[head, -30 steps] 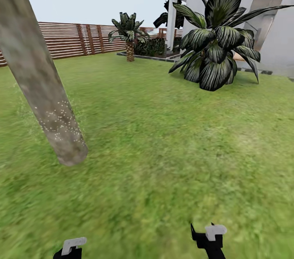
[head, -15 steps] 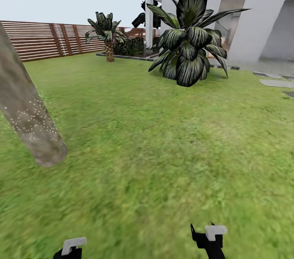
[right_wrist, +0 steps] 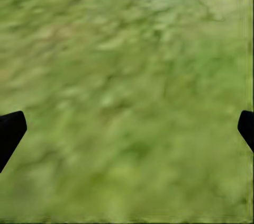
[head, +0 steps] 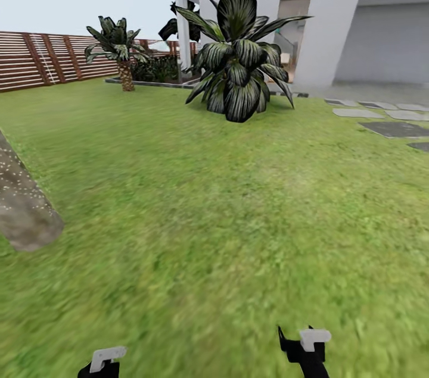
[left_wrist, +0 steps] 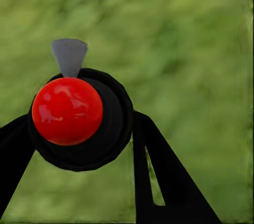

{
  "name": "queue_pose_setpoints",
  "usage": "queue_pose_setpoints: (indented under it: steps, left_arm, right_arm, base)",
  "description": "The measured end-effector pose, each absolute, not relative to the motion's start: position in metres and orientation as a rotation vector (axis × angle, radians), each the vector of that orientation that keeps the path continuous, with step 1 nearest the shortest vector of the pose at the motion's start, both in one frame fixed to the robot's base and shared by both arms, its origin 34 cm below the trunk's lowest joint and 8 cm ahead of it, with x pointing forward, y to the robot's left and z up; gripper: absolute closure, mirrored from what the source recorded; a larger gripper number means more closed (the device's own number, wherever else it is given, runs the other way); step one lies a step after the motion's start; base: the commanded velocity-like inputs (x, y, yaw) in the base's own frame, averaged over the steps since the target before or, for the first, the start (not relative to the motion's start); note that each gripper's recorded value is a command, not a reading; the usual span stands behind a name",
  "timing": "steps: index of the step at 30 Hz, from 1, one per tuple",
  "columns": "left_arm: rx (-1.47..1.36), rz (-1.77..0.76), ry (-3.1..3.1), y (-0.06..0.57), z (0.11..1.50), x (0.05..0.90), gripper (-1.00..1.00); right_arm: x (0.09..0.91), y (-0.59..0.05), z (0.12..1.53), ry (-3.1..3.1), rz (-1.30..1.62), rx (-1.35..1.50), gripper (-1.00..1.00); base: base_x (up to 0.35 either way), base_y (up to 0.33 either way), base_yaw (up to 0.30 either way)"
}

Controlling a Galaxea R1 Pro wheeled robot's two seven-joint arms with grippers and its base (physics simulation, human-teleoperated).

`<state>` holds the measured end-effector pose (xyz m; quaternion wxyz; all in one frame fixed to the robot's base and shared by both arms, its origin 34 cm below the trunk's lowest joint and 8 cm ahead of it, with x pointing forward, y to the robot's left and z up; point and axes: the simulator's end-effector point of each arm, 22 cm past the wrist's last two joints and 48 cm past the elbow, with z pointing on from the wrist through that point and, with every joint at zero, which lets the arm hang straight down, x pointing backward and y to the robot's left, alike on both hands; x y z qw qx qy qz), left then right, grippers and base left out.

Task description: In the garden, pick up the pesticide atomizer on the floor and spray pesticide onto both trees until each tree trunk is fully covered.

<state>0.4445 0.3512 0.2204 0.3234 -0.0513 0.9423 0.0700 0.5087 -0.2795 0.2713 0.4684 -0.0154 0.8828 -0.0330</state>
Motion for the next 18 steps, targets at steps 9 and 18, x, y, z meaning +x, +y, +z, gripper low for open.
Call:
queue_pose_setpoints:
  steps: [9,18]
  left_arm:
    - [-0.136,0.187,2.471,0.3533,0.2209,0.4451,1.00]
    - [-0.136,0.187,2.472,0.3534,0.2208,0.4447,1.00]
  right_arm:
    - [0.5088,-0.2789,0.2713,2.165,-0.081,-0.038,-1.00]
    - [0.5088,-0.2787,0.2713,2.165,-0.080,-0.038,-1.00]
  base:
    - [-0.037,-0.056,-0.188]
    - [0.000,0.000,-0.278]
